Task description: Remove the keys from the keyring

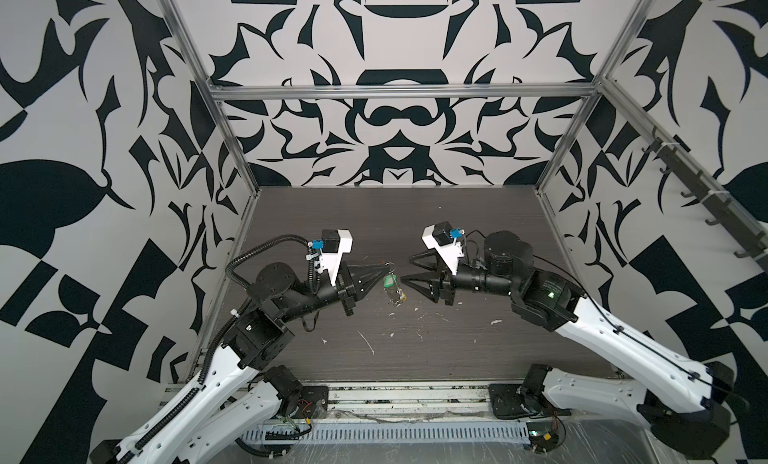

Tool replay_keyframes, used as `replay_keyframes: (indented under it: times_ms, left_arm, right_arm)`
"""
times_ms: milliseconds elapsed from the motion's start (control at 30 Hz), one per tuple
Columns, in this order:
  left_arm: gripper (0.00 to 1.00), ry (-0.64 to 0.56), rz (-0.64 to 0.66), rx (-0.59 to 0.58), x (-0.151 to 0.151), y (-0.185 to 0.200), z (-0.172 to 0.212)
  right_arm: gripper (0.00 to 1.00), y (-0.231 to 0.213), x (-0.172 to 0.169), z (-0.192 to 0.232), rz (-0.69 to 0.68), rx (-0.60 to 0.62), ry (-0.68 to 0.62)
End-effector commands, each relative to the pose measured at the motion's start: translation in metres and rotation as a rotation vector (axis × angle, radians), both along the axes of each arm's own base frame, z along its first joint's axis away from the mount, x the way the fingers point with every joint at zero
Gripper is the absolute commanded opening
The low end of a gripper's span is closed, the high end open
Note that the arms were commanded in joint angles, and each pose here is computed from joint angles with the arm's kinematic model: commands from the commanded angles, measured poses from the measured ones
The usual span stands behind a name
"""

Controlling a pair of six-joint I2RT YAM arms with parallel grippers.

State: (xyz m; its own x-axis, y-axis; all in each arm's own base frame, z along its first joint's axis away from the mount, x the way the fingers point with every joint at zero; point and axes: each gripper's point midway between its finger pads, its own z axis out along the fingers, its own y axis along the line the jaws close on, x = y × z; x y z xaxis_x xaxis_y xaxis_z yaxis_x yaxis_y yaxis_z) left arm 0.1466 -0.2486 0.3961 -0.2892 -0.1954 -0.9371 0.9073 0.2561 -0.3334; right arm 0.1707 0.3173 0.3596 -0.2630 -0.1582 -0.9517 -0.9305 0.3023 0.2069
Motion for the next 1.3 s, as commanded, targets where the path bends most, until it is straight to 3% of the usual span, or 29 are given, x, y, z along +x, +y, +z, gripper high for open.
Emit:
replay_keyframes:
  times_ms: [0, 367, 700, 1033, 1267]
  left_arm:
    - [0.0, -0.036, 0.013, -0.063, 0.0, 0.003, 0.013]
    - [0.0, -0.014, -0.021, -0.079, 0.0, -0.003, 0.01]
    - [0.0, -0.004, -0.026, -0.083, 0.0, -0.004, 0.009]
    - [0.0, 0.007, -0.037, -0.08, 0.0, -0.005, 0.006]
    - [0.0, 0.013, -0.03, -0.068, 0.001, -0.006, 0.002]
  right_arm:
    - [0.59, 0.003, -0.003, 0.029, -0.016, 0.096, -0.079]
    - [0.62, 0.016, -0.01, 0.022, -0.012, 0.094, -0.116]
    - [0.42, 0.022, -0.013, 0.023, 0.012, 0.095, -0.113]
    - [0.37, 0.029, -0.01, 0.024, 0.016, 0.097, -0.116]
    - [0.22, 0.029, -0.01, 0.028, 0.016, 0.103, -0.122]
